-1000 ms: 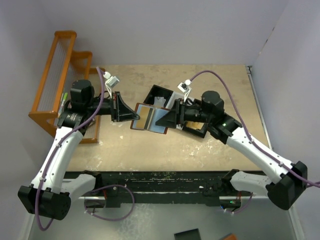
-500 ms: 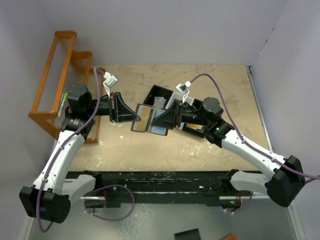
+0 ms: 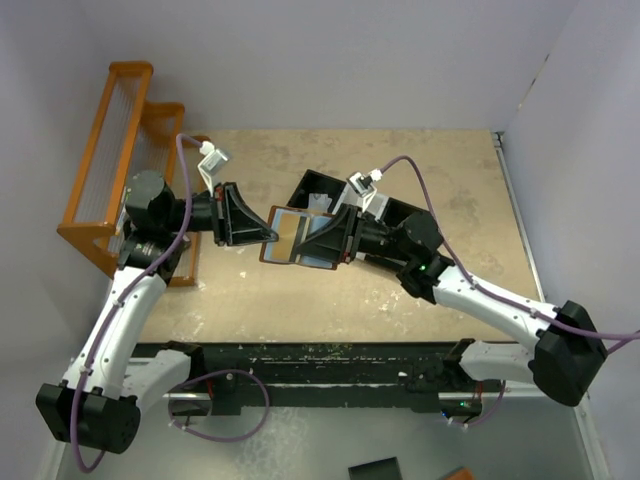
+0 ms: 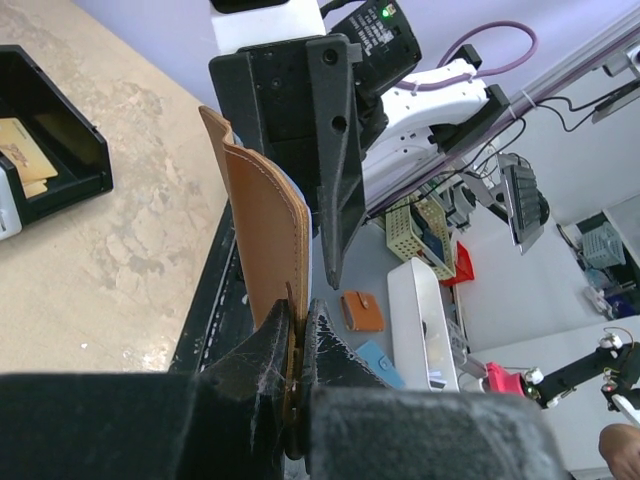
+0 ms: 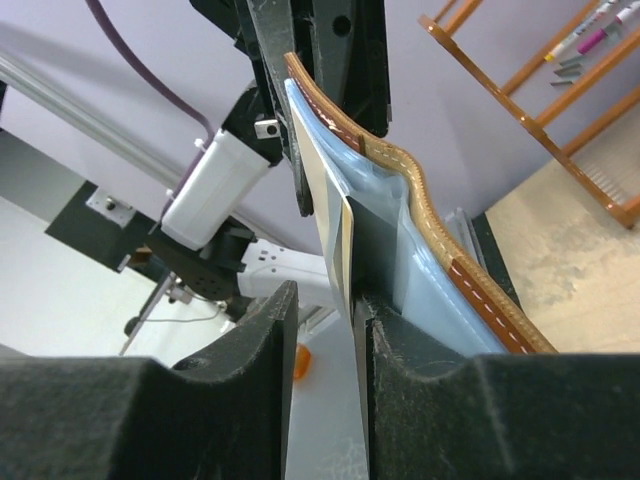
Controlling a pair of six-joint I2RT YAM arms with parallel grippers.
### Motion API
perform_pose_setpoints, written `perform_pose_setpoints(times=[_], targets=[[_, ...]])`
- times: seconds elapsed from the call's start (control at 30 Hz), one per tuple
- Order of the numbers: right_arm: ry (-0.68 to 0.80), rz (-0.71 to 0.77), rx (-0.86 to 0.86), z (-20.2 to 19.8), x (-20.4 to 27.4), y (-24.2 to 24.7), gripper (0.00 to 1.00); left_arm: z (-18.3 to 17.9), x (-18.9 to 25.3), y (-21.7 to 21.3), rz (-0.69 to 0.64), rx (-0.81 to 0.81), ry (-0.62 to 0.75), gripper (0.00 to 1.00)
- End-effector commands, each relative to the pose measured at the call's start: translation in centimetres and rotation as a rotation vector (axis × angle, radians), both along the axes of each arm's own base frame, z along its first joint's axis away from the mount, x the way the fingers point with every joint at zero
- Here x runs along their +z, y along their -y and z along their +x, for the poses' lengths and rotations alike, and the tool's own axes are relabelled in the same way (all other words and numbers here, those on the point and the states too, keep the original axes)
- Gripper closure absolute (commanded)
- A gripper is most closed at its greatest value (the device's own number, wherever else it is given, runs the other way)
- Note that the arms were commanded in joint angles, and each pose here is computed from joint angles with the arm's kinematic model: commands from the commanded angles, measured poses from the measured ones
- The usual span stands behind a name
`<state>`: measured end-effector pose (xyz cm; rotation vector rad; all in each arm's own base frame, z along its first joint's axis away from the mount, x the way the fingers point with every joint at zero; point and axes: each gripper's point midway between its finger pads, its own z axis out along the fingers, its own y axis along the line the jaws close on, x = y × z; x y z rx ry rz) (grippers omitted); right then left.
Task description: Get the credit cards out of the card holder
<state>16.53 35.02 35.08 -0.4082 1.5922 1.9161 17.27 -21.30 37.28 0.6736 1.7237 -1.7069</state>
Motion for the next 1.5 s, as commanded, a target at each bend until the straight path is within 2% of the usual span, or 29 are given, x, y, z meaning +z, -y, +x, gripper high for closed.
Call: perform_pose_setpoints(times=[0.0, 0.13, 0.27, 0.4, 0.53, 0.67, 0.83, 0.9, 0.97, 1.1, 1.2, 1.37, 1.47], targets=[[0.086, 0.17, 0.045, -1.6, 4.1, 0.8, 0.7, -1.5, 1.5, -0.2, -0.017, -0.042, 0.075, 1.0], [0.115, 0.184, 0.053, -2.4, 4.9, 1.5, 0.79, -1.5, 1.5, -0.2, -0.017, -0.041, 0.073, 1.0], [0.117, 0.178, 0.059, -3.1, 4.8, 2.1, 0.83, -1.4, 1.6, -0.1, -0.021, -0.036, 0.068, 1.0], [0.124, 0.2, 0.033, -3.2, 5.3, 2.6, 0.94, -1.4, 1.9, -0.1, -0.028, -0.033, 0.067, 1.0], [0.139, 0.211, 0.045, -3.5, 5.7, 2.7, 1.0, -1.6, 2.0, -0.1, -0.029, -0.037, 0.062, 1.0], [0.126, 0.194, 0.037, -3.3, 5.3, 2.7, 1.0, -1.7, 2.3, -0.2, -0.033, -0.03, 0.068, 1.0], [0.093, 0.094, -0.063, -1.3, 4.1, 2.2, 1.0, -1.6, 2.1, -0.1, -0.032, -0.031, 0.058, 0.98], [0.067, 0.028, -0.111, -0.2, 3.1, 1.9, 1.0, -1.6, 2.2, -0.1, -0.034, -0.03, 0.057, 0.82], [0.056, -0.017, -0.139, 0.4, 2.3, 1.8, 1.0, -2.0, 2.5, -0.2, -0.043, -0.038, 0.062, 0.75], [0.06, -0.013, -0.184, 1.2, 2.5, 1.9, 1.0, -2.8, 2.9, -0.2, -0.06, -0.057, 0.085, 0.66], [0.058, -0.012, -0.191, 1.5, 2.7, 1.8, 1.0, -2.9, 2.7, -0.1, -0.059, -0.067, 0.082, 0.66], [0.061, -0.006, -0.171, 1.5, 3.2, 1.1, 1.0, -2.0, 1.8, 0.2, -0.043, -0.036, 0.08, 0.76], [0.062, -0.003, -0.157, 1.3, 3.3, 0.8, 1.0, -1.4, 1.0, 0.2, -0.023, -0.01, 0.061, 0.73]])
